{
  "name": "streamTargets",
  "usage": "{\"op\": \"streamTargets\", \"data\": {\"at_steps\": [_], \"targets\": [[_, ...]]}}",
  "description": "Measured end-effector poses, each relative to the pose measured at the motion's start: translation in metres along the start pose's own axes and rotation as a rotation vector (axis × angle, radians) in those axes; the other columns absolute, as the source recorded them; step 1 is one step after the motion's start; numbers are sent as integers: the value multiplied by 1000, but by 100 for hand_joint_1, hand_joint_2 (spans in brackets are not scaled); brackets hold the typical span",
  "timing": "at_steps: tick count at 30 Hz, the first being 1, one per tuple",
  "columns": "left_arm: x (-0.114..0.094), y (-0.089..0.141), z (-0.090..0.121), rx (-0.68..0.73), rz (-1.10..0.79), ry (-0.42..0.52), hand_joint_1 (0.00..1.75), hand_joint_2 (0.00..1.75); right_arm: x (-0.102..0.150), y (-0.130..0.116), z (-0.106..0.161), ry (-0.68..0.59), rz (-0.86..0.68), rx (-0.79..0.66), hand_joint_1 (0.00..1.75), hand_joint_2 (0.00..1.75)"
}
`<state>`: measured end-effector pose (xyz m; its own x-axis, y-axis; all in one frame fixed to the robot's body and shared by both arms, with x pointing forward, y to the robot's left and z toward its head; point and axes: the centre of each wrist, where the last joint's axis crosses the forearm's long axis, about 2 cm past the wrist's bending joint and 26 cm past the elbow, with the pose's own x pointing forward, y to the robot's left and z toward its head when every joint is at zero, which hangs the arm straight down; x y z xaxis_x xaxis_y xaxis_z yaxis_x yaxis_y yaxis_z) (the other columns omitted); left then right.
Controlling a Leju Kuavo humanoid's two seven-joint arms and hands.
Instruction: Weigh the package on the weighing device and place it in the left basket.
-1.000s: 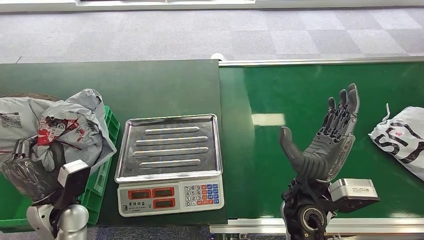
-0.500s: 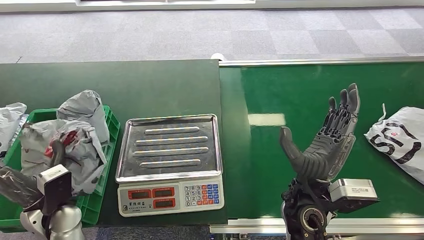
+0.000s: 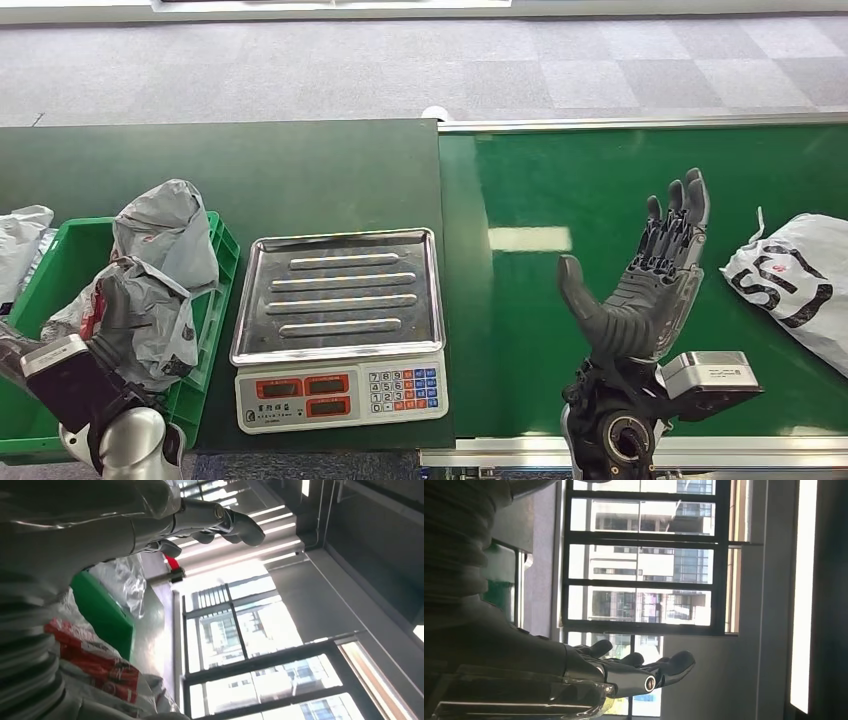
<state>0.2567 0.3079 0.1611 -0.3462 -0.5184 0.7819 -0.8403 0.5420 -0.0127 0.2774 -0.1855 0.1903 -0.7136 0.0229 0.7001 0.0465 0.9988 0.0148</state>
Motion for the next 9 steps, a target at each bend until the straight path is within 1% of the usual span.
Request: {"op": "streamTargets", "data": {"at_steps": [9], "targets": [[7,-10,9,-101,137,-34,0,175,-8,-4,5,46,-39,-3,0,175]]}}
